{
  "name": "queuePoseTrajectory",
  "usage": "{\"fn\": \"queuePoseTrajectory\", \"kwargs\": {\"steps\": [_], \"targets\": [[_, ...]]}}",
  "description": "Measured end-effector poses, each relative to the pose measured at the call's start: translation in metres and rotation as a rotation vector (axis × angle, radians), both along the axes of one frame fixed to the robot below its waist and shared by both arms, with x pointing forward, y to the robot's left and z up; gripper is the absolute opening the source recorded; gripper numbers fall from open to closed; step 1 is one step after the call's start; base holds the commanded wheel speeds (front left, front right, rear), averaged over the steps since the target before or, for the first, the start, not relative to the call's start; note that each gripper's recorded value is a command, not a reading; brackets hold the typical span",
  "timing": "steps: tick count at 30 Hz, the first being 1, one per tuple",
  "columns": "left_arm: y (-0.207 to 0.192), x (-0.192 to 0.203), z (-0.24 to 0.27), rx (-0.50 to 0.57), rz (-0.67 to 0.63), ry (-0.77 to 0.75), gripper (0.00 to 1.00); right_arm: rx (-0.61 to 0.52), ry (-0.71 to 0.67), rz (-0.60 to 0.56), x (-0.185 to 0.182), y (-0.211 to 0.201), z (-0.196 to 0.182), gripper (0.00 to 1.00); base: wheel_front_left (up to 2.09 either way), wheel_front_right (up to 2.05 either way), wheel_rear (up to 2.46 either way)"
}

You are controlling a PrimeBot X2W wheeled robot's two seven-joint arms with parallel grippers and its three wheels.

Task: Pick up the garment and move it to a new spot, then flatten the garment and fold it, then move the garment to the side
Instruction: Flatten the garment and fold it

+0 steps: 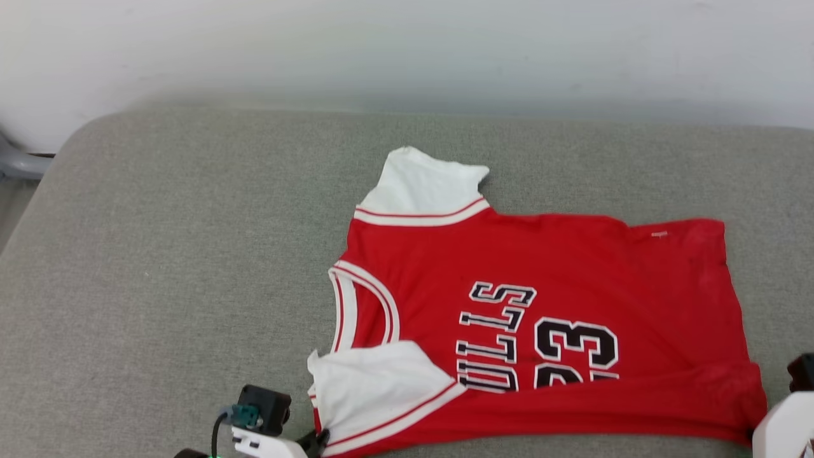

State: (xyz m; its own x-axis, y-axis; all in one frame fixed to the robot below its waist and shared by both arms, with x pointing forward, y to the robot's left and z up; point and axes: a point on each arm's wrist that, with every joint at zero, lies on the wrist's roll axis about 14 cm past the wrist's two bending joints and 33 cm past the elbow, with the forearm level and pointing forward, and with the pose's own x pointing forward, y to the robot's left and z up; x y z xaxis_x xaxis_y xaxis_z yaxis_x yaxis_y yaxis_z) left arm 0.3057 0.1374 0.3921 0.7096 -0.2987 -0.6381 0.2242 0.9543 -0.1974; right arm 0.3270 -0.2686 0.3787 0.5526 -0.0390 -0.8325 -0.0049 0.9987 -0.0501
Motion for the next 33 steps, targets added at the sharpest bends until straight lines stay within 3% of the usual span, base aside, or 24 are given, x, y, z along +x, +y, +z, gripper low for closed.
{"fn": "queuePoseTrajectory", "kwargs": {"steps": [8,18,19,20,21,27,33], "targets": [[-0.007,-0.022,-0.002,-0.013,-0.014,0.029,0.00,0.007,0.047,-0.047,-0.036,-0.007,-0.005,0.00,0.00,0.00,0.00],[-0.011,-0.007,-0.010,-0.009,-0.029,0.013,0.00,0.007,0.056,-0.054,-0.034,-0.006,-0.019,0.00,0.00,0.00,0.00],[-0.012,-0.006,-0.010,-0.004,-0.035,0.005,0.45,0.007,0.057,-0.054,-0.033,-0.006,-0.020,0.14,0.00,0.00,0.00],[-0.011,-0.004,-0.009,-0.002,-0.032,-0.005,0.84,0.007,0.054,-0.050,-0.032,-0.005,-0.021,1.00,0.00,0.00,0.00],[-0.011,-0.002,-0.009,-0.001,-0.030,-0.010,1.00,0.006,0.051,-0.046,-0.031,-0.005,-0.021,1.00,0.00,0.00,0.00],[-0.005,0.002,-0.003,0.016,-0.021,-0.034,1.00,0.006,-0.033,-0.032,-0.016,-0.004,-0.005,1.00,0.00,0.00,0.00],[0.000,0.038,0.043,0.006,-0.001,-0.213,1.00,0.000,-0.195,-0.024,0.007,-0.006,0.036,1.00,0.00,0.00,0.00]]}}
